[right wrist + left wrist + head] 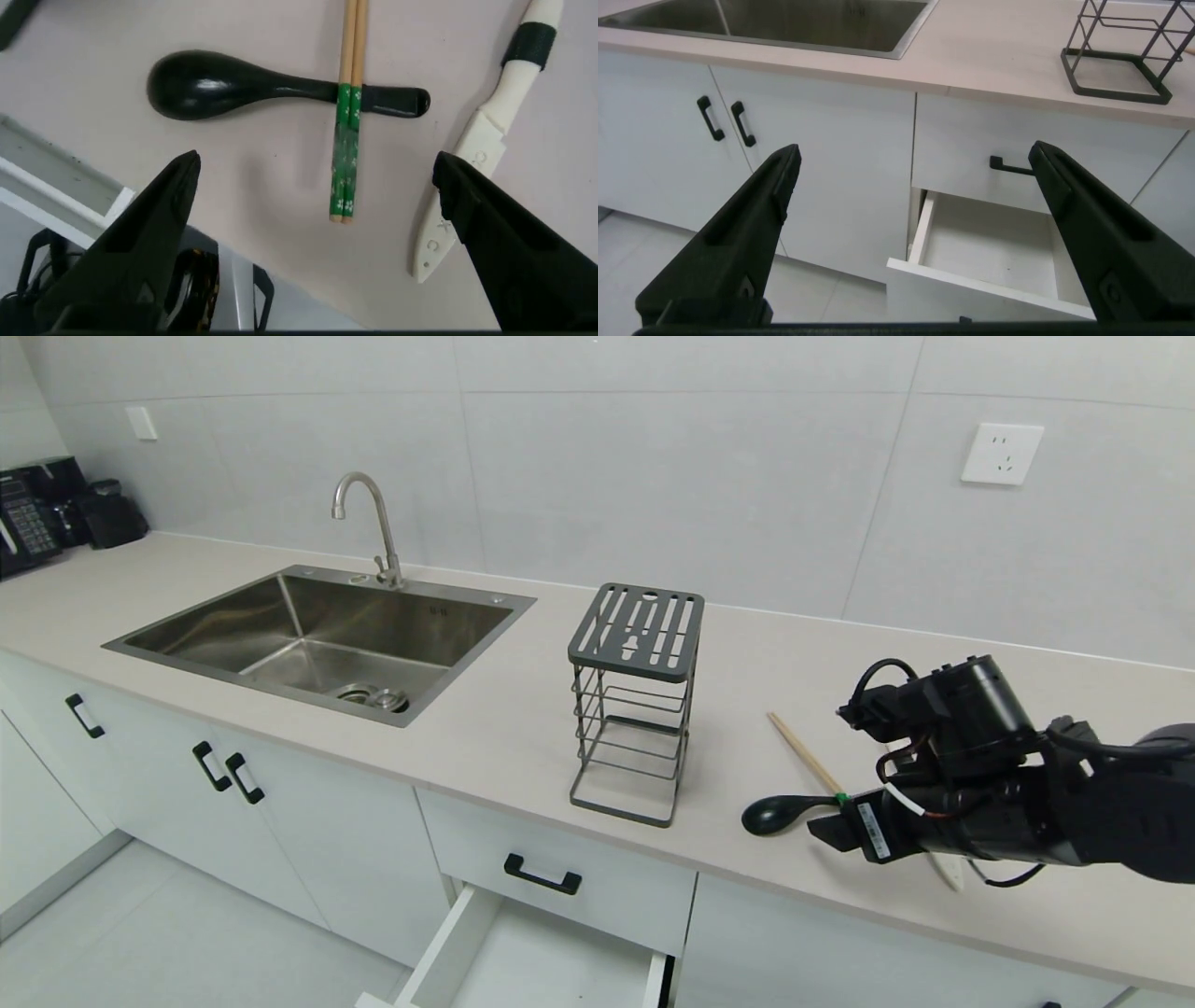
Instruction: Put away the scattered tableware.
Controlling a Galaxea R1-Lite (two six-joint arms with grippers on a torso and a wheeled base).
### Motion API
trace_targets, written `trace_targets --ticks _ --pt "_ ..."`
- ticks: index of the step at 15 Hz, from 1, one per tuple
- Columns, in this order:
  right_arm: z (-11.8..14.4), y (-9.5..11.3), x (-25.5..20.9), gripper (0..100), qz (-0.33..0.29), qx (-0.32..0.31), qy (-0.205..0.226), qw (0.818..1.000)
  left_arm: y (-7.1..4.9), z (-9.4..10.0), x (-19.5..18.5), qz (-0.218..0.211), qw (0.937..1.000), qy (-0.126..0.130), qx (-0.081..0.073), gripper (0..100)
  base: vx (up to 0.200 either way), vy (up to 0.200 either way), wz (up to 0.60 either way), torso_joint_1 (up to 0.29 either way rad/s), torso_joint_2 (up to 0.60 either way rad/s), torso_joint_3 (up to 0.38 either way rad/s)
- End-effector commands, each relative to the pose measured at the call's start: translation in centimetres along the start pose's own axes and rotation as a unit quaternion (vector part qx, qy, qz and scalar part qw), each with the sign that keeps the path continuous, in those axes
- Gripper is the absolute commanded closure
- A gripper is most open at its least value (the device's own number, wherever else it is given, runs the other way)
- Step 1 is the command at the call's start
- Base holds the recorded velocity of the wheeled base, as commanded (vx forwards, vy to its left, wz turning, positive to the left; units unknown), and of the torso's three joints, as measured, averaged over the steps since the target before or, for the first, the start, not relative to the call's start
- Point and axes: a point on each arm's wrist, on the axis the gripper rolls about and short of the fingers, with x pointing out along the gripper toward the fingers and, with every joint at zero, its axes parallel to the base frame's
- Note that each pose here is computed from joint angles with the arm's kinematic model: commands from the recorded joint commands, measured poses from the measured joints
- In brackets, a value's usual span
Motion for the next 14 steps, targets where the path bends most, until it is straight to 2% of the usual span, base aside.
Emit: trace_targets --ticks 1,6,14 --pt "-0.5 -0.2 1.6 0 -0.009 0.002 0.028 1.0 0.0 0.0 0.0 0.0 1.0 0.0 0.0 0 0.0 0.0 0.0 0.0 0.0 0.0" --pt "0.0 -0.3 3.5 0 -0.015 0.008 0.038 0.999 0.0 0.0 0.0 0.0 1.0 0.001 0.0 0 0.0 0.0 0.0 0.0 0.0 0.0" --pt "0.2 -0.3 3.4 0 -0.014 0.011 0.036 0.999 0.0 0.0 0.0 0.0 1.0 0.001 0.0 0 0.0 0.0 0.0 0.0 0.0 0.0"
